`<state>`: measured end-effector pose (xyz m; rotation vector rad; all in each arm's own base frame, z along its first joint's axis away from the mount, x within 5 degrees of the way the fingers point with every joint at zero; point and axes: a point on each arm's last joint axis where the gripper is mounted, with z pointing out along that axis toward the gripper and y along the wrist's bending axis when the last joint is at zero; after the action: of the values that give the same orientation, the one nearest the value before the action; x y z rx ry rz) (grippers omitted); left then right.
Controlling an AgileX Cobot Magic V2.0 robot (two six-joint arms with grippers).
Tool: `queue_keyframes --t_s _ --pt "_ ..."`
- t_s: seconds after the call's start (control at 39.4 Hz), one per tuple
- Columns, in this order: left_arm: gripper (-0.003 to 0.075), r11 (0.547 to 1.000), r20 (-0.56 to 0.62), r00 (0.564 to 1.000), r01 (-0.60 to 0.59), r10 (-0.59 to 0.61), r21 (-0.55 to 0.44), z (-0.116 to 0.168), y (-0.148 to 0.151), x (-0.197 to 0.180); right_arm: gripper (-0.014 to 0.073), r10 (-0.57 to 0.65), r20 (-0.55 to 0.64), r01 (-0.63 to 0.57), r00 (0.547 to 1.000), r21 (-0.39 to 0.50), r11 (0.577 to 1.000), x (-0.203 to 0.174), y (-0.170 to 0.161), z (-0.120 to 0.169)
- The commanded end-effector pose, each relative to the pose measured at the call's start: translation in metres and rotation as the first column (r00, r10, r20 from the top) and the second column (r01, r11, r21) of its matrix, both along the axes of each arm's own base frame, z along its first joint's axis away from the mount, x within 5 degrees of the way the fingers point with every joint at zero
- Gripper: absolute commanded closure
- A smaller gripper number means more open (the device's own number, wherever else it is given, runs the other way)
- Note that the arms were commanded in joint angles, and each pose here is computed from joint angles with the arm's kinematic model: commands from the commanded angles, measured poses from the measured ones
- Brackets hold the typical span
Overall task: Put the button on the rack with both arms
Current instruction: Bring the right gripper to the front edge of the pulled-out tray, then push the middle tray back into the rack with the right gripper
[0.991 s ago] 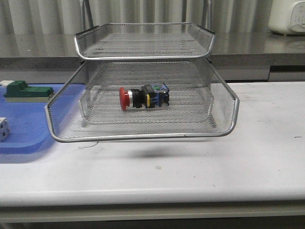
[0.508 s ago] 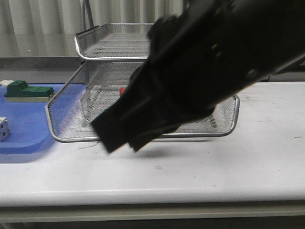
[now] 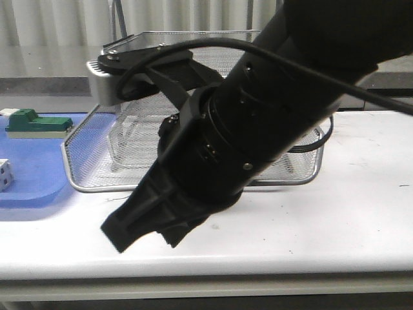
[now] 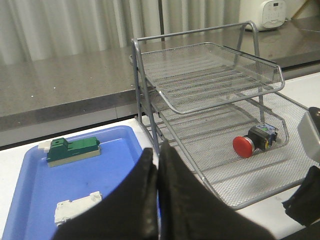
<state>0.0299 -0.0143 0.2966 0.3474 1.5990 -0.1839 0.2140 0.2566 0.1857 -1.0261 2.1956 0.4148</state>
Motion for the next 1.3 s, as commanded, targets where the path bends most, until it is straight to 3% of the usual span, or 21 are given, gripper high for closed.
queue_keyframes --t_s 0.0,0.36,0.81,1.12,1.27 --pt "0.0739 0.999 0.084 0.996 -0.006 0.010 -0.054 0.015 0.001 -0.001 0.0704 -0.023 0.092 0.016 0.996 0.081 0.997 0.016 0.002 0.024" --pt "0.0739 0.999 0.084 0.996 -0.006 0.010 -0.054 0.015 0.001 -0.001 0.0704 -0.107 0.170 0.085 0.980 0.132 0.988 0.052 -0.010 0.046" --pt "0.0739 0.999 0.084 0.996 -0.006 0.010 -0.054 0.015 0.001 -0.001 0.0704 -0.193 0.215 0.163 0.957 0.149 0.975 0.105 -0.016 0.052" --pt "0.0739 0.999 0.084 0.996 -0.006 0.010 -0.054 0.015 0.001 -0.001 0.0704 -0.186 0.188 0.162 0.964 0.134 0.978 0.099 -0.015 0.058" --pt "0.0739 0.999 0.084 0.996 -0.006 0.010 -0.054 0.015 0.001 -0.001 0.0704 -0.193 0.145 0.174 0.970 0.136 0.975 0.081 -0.024 0.087"
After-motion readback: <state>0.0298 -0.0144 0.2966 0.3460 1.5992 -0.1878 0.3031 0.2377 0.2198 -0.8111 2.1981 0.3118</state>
